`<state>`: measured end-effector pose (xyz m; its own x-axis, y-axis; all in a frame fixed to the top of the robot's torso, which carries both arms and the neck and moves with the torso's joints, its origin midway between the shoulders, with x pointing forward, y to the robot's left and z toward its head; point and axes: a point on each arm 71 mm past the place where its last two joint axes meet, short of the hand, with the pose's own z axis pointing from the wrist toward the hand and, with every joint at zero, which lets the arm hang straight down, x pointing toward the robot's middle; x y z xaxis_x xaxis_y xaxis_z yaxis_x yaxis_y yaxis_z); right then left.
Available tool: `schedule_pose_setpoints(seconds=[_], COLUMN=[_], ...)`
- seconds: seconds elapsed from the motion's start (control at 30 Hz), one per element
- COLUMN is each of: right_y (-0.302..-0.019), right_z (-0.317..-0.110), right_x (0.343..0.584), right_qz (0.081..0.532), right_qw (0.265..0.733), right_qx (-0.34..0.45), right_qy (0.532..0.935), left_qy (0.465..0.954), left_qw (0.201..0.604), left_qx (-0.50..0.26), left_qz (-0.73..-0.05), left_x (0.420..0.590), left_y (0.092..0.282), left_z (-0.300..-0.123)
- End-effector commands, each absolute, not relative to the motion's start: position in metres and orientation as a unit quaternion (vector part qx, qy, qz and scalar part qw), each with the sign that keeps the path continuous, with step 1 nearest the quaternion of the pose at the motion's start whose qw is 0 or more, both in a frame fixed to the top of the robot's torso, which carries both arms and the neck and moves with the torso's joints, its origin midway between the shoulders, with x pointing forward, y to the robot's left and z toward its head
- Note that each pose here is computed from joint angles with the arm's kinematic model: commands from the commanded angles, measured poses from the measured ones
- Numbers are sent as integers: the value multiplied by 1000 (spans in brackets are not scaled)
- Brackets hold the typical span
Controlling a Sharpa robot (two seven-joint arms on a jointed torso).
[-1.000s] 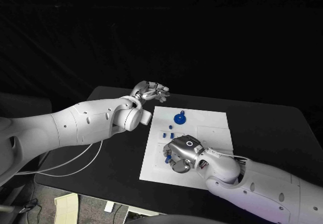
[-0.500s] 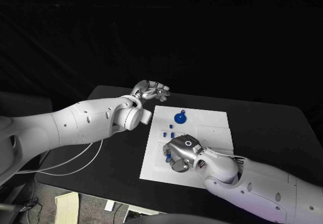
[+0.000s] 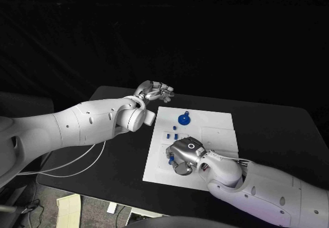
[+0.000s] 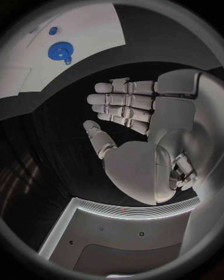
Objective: Assemble the parts on the task board
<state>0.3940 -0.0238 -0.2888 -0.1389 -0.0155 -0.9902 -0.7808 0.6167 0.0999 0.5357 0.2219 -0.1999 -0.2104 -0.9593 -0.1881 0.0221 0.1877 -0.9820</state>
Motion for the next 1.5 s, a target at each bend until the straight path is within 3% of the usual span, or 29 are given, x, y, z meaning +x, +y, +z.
schedule_pose_setpoints(seconds=[0.03, 0.67, 1.5], right_y=[-24, -21, -20], right_z=[-299, -303, -297], right_x=[389, 387, 386], right_qz=[314, 278, 278], right_qw=[567, 573, 601], right_qx=[-311, -342, -331], right_qy=[695, 691, 672], left_qy=[594, 595, 595], left_qw=[488, 488, 488], left_qx=[-386, -385, -386], left_qz=[-510, -510, -509], left_x=[536, 535, 535], left_y=[219, 218, 219], left_z=[-198, -198, -198])
